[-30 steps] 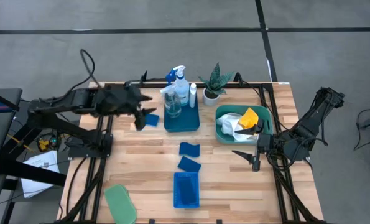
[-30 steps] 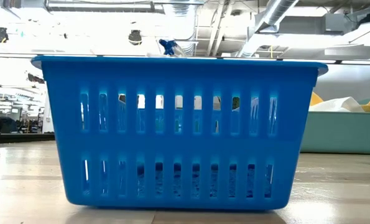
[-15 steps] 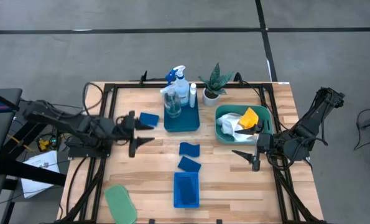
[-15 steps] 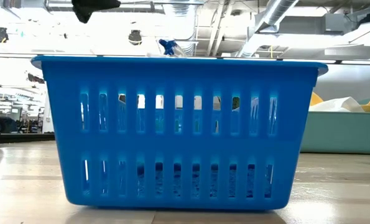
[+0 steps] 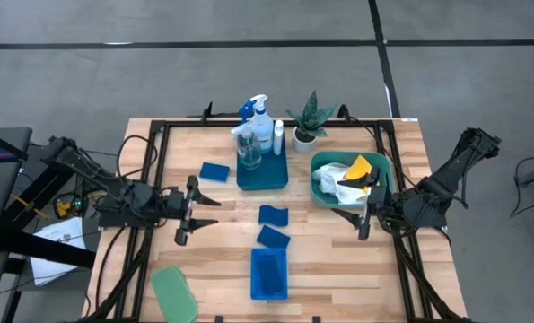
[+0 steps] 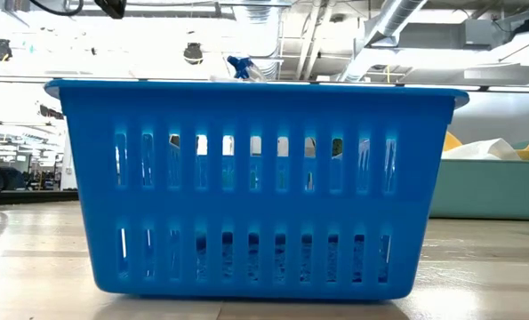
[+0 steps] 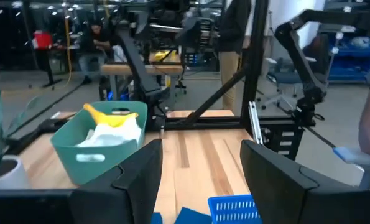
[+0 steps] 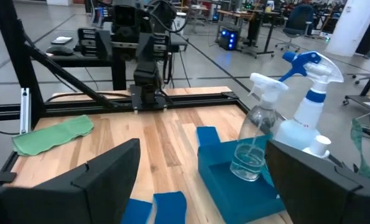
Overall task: Pick & Place Kitchen Items
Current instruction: Put the blue sponge into the blue basket
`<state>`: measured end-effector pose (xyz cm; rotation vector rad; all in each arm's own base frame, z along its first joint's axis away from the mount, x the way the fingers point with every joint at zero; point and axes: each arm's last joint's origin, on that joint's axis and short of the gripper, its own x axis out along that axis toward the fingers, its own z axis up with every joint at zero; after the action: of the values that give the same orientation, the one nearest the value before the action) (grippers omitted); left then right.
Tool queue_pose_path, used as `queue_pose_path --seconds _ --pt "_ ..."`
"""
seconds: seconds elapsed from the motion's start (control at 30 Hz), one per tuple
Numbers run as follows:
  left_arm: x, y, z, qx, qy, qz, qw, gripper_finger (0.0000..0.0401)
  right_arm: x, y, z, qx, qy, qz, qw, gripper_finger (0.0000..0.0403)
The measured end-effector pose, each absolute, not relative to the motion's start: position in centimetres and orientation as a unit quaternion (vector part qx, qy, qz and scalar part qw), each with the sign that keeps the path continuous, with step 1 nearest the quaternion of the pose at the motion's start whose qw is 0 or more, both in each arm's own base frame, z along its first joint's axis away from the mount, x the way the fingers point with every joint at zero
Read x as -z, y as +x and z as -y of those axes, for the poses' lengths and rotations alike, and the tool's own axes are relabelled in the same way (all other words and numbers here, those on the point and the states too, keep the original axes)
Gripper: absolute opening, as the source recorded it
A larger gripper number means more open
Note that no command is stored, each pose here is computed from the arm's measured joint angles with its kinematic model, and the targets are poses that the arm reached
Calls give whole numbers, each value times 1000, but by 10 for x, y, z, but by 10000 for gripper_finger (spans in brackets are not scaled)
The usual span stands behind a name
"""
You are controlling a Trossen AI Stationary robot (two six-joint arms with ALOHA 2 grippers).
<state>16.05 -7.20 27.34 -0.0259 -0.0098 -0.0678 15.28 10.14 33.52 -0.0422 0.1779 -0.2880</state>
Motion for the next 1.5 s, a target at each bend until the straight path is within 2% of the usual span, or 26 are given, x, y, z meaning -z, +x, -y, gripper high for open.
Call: queue_pose_path --seconds 0.5,0.73,0.8,0.9,1.0,1.1,1.3,1.5 --pt "-271 160 75 42 -1 -6 999 214 -331 162 -98 133 -18 -104 985 336" --pt "-263 159 74 35 20 -44 998 214 -331 162 -99 117 -17 -109 987 336" --pt "-260 161 74 6 26 -52 998 214 -331 162 -99 118 -18 -109 987 336" --pt "-255 166 70 -89 44 -63 993 214 -331 162 -99 120 -17 -108 987 336" --pt "-246 172 65 -194 93 -91 972 214 -331 162 -99 121 -17 -107 987 336" --pt "-236 180 58 -260 128 -119 950 214 -331 162 -99 121 -16 -107 987 336" --pt "-210 198 37 -315 168 -199 913 214 -331 162 -99 121 -16 -107 987 336" --pt "-176 210 2 -359 110 -292 880 214 -331 162 -99 121 -16 -107 987 336"
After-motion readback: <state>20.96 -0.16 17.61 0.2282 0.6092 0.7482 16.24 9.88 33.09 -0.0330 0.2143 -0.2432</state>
